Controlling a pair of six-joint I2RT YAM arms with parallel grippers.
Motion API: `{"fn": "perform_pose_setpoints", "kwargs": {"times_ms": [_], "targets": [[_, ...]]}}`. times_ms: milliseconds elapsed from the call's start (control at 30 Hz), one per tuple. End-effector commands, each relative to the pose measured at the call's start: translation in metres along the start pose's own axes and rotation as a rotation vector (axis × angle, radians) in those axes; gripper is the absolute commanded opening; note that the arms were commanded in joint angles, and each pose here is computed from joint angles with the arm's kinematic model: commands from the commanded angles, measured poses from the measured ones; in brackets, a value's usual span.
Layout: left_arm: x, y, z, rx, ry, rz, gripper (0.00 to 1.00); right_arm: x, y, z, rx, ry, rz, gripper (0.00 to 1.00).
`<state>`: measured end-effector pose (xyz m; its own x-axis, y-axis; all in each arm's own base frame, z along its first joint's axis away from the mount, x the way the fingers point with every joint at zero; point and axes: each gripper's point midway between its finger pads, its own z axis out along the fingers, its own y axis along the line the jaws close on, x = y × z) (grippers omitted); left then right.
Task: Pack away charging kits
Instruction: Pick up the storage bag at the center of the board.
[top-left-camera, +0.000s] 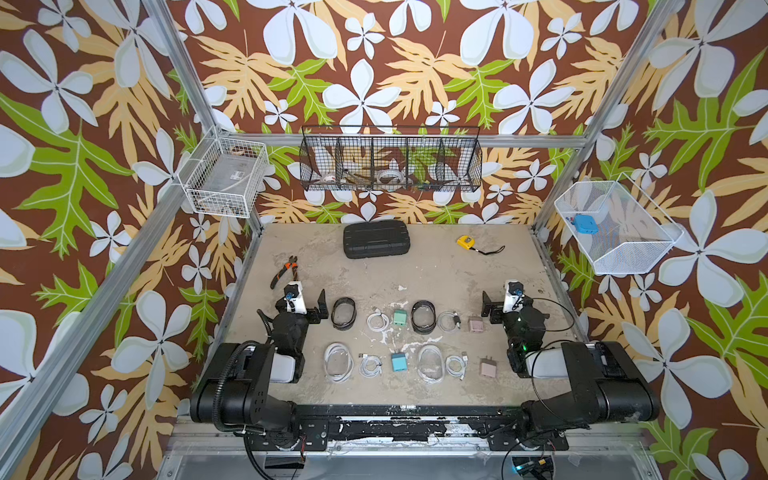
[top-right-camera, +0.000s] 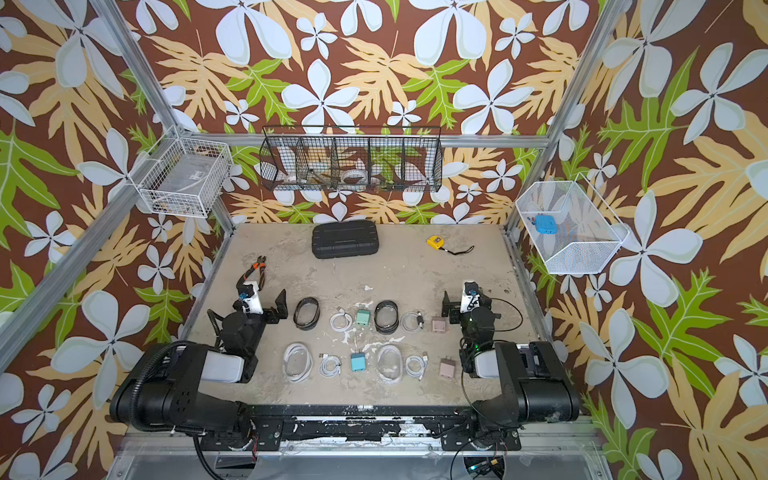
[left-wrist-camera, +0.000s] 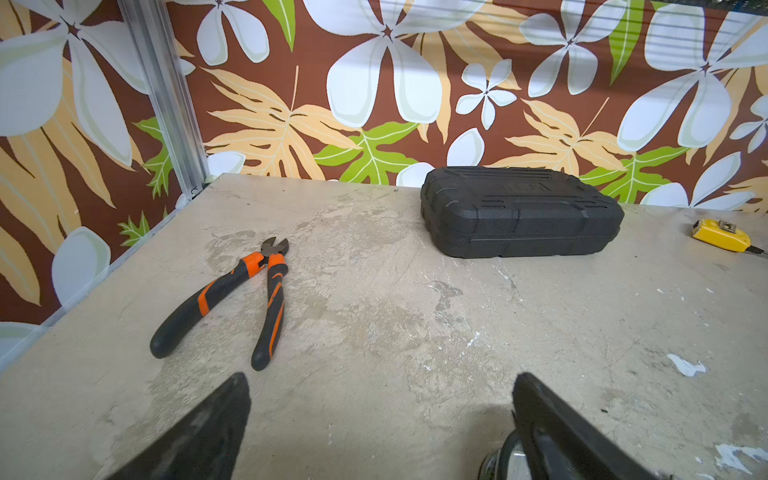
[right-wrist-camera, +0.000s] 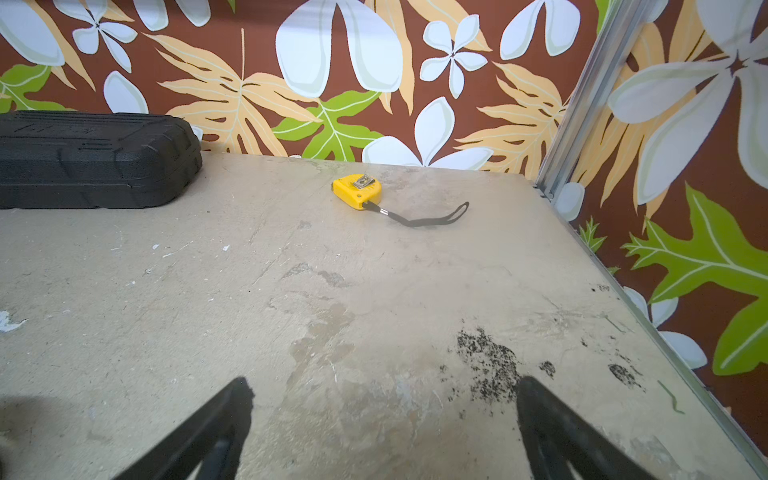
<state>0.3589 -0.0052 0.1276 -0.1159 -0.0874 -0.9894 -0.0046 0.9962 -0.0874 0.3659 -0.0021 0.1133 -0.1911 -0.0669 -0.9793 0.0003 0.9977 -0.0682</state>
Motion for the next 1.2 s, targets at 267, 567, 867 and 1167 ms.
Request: {"fn": "perform_pose_setpoints", "kwargs": {"times_ms": [267, 567, 867, 1167], "targets": [[-0.006, -0.001, 0.0, 0.008, -0.023, 0.005, 1.0, -0.009, -0.001, 0.001, 0.007, -0.033, 0.008, 1.0], [-0.005, -0.002, 0.0, 0.011, -0.02, 0.007, 1.0, -0.009, -0.001, 0.001, 0.005, -0.033, 0.008, 1.0], [-0.011, 0.018, -0.003, -0.106, -0.039, -0.042, 1.0, -0.01, -0.001, 0.001, 0.01, -0.036, 0.008, 1.0], [-0.042, 0.062, 0.014, -0.419, 0.132, -0.097, 1.0, -0.064, -0.048, -0.003, 0.249, 0.006, 0.254, 1.0]]}}
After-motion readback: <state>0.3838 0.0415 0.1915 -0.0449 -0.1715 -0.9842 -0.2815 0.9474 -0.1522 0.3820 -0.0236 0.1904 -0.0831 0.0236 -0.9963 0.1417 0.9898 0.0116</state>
